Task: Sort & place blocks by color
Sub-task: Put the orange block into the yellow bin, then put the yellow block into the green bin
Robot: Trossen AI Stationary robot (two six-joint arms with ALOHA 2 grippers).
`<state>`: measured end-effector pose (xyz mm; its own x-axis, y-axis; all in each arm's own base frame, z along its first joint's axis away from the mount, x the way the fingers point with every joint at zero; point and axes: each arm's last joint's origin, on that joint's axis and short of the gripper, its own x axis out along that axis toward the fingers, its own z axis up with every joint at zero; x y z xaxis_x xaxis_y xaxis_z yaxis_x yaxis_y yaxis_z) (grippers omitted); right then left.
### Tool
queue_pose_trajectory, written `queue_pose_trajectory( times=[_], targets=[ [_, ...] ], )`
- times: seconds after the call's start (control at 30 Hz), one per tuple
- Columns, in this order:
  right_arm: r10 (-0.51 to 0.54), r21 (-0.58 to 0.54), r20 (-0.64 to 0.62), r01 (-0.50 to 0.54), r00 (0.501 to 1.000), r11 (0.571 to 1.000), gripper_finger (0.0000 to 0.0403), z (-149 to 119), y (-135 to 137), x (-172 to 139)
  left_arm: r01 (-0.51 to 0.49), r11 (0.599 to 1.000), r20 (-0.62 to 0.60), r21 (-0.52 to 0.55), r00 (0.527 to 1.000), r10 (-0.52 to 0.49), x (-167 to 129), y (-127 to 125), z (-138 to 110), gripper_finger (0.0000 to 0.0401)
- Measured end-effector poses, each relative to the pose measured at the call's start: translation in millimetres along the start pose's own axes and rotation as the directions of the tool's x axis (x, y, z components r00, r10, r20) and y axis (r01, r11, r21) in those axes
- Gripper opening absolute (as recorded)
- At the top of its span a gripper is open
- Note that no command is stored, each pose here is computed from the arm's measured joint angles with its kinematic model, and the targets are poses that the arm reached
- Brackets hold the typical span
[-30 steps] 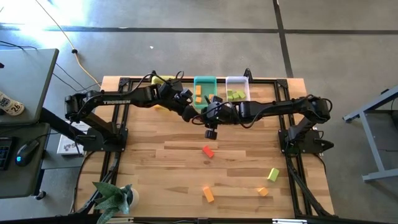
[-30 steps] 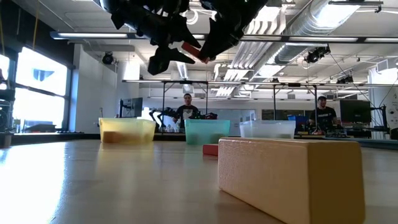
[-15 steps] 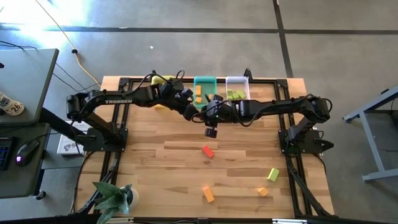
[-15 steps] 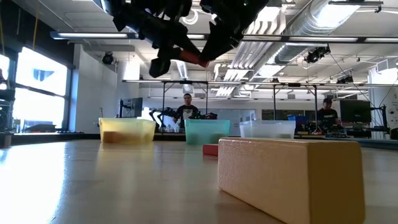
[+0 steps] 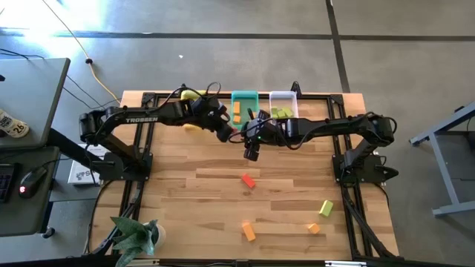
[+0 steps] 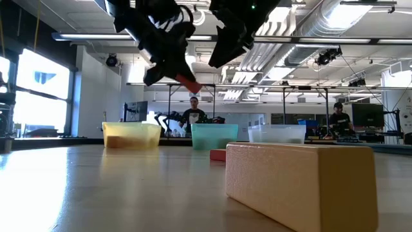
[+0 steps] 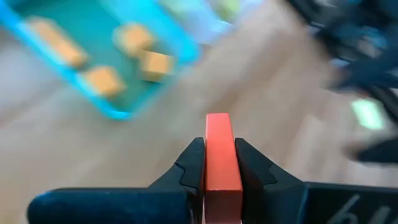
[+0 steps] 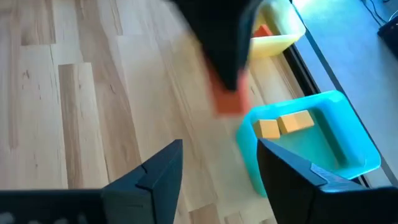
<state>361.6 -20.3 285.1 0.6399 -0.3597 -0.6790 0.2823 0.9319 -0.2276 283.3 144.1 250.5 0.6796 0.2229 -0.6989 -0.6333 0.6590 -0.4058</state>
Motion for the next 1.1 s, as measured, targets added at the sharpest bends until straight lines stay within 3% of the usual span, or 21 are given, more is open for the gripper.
queue_pose_trajectory(
  times=[0.2,0.33,0.57,0.77,1.1],
  targets=[
    [-0.001,-0.008,-0.024,0.000,1.000,1.000,0.0192,-2.5,0.0,-0.1,-0.265,0.964,0.010,-0.013,0.964,0.265,-5.4,34.6,5.2,0.0034],
    [0.000,-0.012,-0.033,0.000,0.999,1.000,0.0192,-3.3,0.0,-0.1,-0.434,0.901,-0.006,-0.018,0.901,0.434,-11.4,56.8,6.4,0.0035],
    [0.002,-0.009,-0.043,-0.002,0.999,1.000,0.0193,-4.1,-2.8,0.9,-0.619,0.785,0.005,-0.033,0.785,0.620,-19.5,78.4,8.7,0.0036],
    [0.024,0.004,-0.057,-0.024,0.998,1.000,0.0193,-4.9,-11.5,4.1,-0.679,0.734,-0.030,-0.005,0.734,0.679,-20.0,81.4,3.5,0.0038],
    [0.036,0.004,-0.076,-0.036,0.996,0.999,0.0193,-6.7,-13.7,4.8,-0.674,0.739,-0.063,0.001,0.737,0.673,-14.8,82.9,0.6,0.0109]
  ],
)
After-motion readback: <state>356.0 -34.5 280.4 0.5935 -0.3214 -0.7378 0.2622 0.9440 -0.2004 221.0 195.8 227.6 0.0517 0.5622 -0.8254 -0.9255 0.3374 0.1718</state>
